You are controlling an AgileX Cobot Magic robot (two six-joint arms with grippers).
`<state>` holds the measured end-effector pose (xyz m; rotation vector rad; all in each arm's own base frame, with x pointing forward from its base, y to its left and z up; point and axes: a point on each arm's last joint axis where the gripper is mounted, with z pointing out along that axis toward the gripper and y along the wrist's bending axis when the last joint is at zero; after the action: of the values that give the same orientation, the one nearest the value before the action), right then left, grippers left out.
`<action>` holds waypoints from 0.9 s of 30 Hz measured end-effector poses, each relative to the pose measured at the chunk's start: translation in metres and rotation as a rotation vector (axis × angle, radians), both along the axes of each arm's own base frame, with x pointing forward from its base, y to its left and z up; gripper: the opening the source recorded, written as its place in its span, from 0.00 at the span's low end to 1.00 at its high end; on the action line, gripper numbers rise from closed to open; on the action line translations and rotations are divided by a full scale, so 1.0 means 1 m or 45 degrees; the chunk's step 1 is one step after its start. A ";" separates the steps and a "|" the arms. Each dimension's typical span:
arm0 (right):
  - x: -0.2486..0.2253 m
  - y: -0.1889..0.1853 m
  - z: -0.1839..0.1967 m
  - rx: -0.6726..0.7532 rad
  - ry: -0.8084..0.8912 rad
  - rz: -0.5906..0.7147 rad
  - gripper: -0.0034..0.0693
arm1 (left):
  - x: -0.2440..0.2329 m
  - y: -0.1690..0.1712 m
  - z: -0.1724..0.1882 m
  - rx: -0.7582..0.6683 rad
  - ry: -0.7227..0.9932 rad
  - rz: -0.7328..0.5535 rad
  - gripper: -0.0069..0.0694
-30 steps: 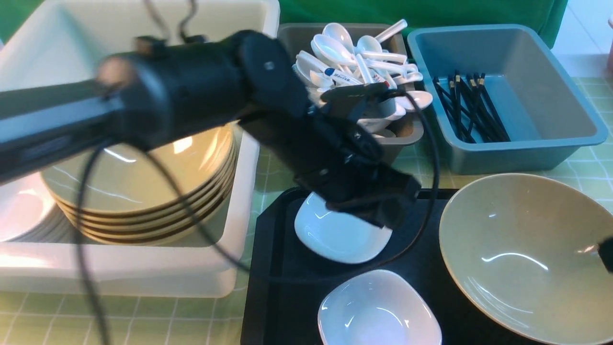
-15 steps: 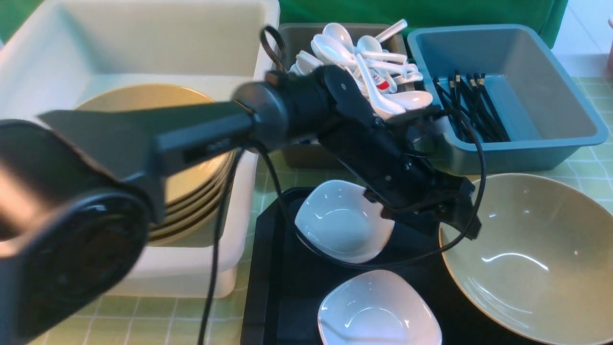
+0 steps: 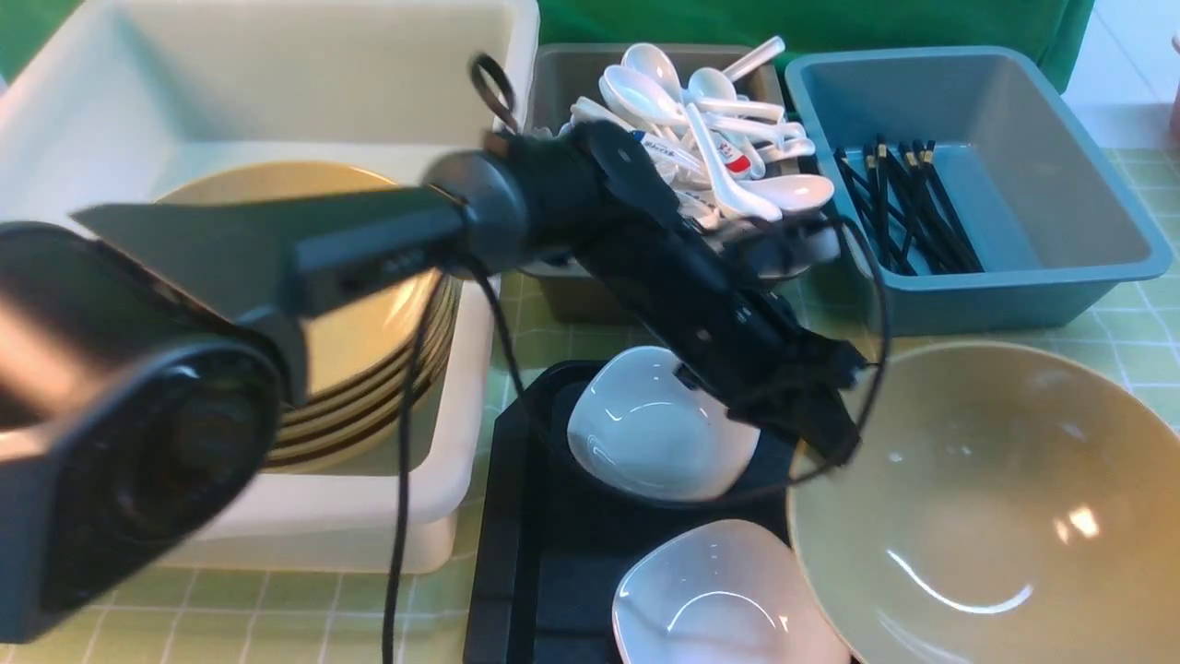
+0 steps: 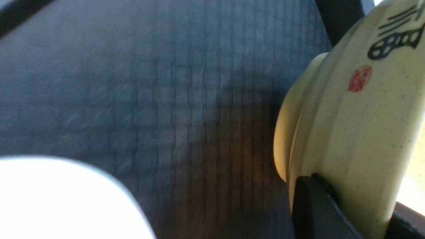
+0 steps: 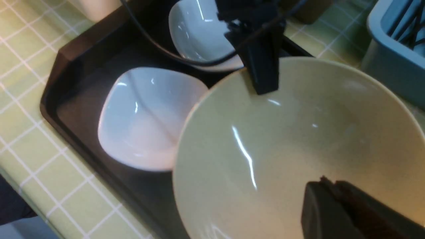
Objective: On green table put chopsticks spoon bowls plates into blue grey white boxes.
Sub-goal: 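Grasp the large bowl on the tray by its rim, then place the tan bowl onto the bowl stack in the left bin with the left gripper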
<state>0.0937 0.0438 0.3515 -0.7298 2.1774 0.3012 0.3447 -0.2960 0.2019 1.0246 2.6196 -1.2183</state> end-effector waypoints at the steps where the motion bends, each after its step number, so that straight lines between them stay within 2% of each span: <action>1: 0.002 0.003 0.006 0.018 -0.028 0.039 0.12 | 0.001 0.009 0.016 -0.016 -0.022 0.001 0.11; 4: 0.008 0.008 0.016 0.047 -0.062 0.111 0.12 | 0.004 0.029 0.046 -0.052 -0.075 0.026 0.11; 7: 0.021 0.014 0.033 0.094 -0.114 0.172 0.13 | 0.004 0.067 0.100 -0.118 -0.180 0.106 0.11; 10: 0.034 0.022 0.047 0.156 -0.169 0.263 0.14 | -0.004 0.113 0.149 -0.136 -0.257 0.272 0.11; 13: 0.045 0.031 0.058 0.251 -0.236 0.375 0.15 | -0.017 0.166 0.174 -0.079 -0.319 0.459 0.11; 14: 0.046 0.032 0.058 0.258 -0.237 0.381 0.15 | -0.021 0.170 0.176 -0.068 -0.327 0.472 0.11; 17: 0.059 0.039 0.060 0.317 -0.269 0.456 0.16 | -0.047 0.241 0.181 0.035 -0.319 0.738 0.11; 19: 0.064 0.040 0.058 0.324 -0.260 0.462 0.16 | -0.054 0.255 0.178 0.049 -0.291 0.805 0.11; 20: 0.071 0.045 0.055 0.322 -0.244 0.486 0.16 | -0.066 0.282 0.176 0.069 -0.261 0.940 0.11; 23: 0.079 0.055 0.051 0.319 -0.212 0.536 0.17 | -0.075 0.317 0.167 0.091 -0.200 1.124 0.11; 25: 0.089 0.074 0.049 0.304 -0.177 0.613 0.17 | -0.076 0.357 0.155 0.129 -0.122 1.323 0.11; 27: 0.091 0.083 0.049 0.291 -0.166 0.637 0.18 | -0.074 0.371 0.148 0.148 -0.083 1.394 0.11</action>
<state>0.1848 0.1271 0.4009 -1.1210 1.7770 0.7241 0.2707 0.0752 0.3495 -0.3960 2.5135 -0.7120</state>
